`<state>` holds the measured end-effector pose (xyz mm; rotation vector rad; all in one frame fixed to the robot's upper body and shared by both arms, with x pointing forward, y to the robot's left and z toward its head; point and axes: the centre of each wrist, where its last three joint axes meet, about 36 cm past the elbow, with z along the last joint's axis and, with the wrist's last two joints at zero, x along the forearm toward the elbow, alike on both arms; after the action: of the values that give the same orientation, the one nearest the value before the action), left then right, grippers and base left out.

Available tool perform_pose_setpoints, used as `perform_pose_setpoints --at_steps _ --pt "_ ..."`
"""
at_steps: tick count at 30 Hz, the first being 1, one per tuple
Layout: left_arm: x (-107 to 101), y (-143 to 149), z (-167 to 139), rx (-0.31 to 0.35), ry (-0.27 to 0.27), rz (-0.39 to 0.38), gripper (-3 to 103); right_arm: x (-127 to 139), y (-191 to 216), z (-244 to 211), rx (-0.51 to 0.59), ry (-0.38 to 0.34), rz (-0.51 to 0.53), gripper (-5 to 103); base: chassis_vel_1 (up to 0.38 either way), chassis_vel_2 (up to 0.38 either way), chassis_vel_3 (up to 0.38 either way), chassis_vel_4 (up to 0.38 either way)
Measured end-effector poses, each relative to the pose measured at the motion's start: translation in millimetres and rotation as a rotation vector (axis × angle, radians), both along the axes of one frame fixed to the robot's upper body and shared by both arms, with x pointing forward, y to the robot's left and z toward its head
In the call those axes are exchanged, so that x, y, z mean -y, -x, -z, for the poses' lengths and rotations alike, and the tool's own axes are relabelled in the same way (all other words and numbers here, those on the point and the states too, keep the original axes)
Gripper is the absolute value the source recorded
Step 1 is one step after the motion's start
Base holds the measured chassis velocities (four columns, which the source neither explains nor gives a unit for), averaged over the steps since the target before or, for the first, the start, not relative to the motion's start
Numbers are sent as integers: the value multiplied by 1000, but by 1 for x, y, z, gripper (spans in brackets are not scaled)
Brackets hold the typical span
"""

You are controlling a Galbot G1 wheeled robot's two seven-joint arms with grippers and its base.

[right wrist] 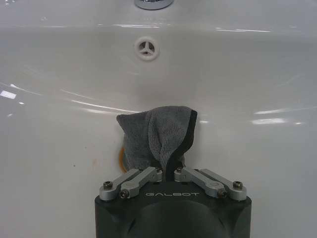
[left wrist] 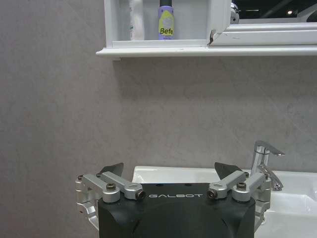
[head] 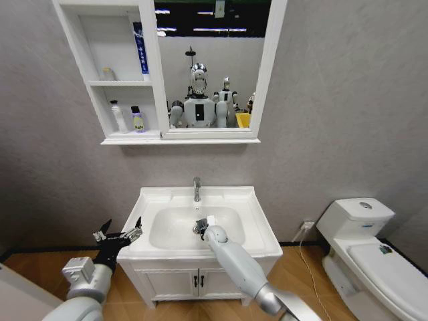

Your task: Move facial cleanser and shampoo from washbasin to cabinet, then wipe washbasin with towel.

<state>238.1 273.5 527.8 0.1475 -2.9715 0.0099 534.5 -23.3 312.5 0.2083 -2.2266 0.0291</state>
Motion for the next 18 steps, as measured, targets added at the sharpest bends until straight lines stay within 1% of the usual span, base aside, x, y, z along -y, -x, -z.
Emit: perform_pose_setpoints --at_steps 2,7,10,14,18 --pt "0 0 0 0 0 0 100 -7 1 1 -2 -9 -8 5 0 0 0 0" --pt "0 0 0 0 0 0 100 -15 2 1 0 -32 -25 5 0 0 0 0" --pt "0 0 0 0 0 0 100 -25 2 -1 16 -69 -41 5 0 0 0 0" --pt "0 0 0 0 0 0 100 -27 3 0 37 -89 -55 5 0 0 0 0" --pt "0 0 0 0 0 0 100 -26 3 1 34 -89 -50 5 0 0 0 0"
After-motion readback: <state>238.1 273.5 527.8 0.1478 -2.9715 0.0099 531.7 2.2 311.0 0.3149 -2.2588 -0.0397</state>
